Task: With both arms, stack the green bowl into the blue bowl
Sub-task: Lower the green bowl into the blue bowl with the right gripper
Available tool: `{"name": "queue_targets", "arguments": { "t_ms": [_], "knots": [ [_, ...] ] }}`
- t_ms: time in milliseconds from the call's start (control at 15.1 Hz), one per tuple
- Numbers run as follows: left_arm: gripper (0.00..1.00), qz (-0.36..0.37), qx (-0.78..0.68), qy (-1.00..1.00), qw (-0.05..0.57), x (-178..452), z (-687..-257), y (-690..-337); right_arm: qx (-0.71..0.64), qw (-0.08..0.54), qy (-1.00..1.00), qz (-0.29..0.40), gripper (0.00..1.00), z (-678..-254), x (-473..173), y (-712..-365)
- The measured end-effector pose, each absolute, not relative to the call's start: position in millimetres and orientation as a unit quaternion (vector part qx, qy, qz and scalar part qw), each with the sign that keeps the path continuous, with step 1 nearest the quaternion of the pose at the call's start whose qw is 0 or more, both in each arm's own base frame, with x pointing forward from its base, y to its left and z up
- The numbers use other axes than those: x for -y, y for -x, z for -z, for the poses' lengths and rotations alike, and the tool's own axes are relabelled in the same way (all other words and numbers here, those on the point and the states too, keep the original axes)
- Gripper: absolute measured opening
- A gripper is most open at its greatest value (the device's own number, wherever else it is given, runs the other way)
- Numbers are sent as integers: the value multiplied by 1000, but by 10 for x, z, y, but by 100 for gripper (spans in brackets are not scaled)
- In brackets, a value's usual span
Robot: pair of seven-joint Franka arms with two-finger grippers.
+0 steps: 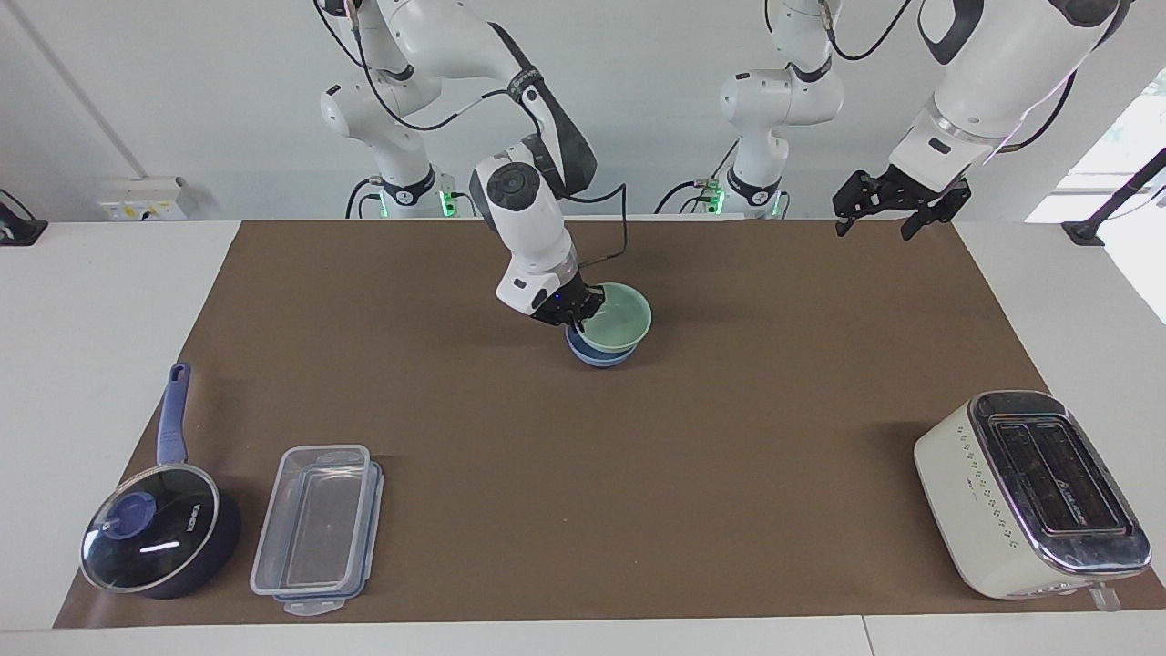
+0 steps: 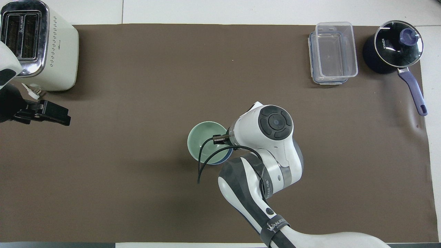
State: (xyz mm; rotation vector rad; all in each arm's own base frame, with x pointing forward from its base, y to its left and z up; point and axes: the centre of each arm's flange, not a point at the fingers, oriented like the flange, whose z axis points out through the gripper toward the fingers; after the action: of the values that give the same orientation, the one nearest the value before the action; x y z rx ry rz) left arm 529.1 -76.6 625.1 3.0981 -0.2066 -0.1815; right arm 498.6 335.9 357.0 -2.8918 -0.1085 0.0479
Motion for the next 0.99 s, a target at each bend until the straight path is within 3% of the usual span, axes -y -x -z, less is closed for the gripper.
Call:
{"name": "queue_targets", "arguments": {
  "t_ms": [995],
  "knots": [
    [100, 57, 63, -996, 16, 766, -6252, -5294, 48, 111, 993, -15, 6, -3479, -3327, -4976]
  ]
}}
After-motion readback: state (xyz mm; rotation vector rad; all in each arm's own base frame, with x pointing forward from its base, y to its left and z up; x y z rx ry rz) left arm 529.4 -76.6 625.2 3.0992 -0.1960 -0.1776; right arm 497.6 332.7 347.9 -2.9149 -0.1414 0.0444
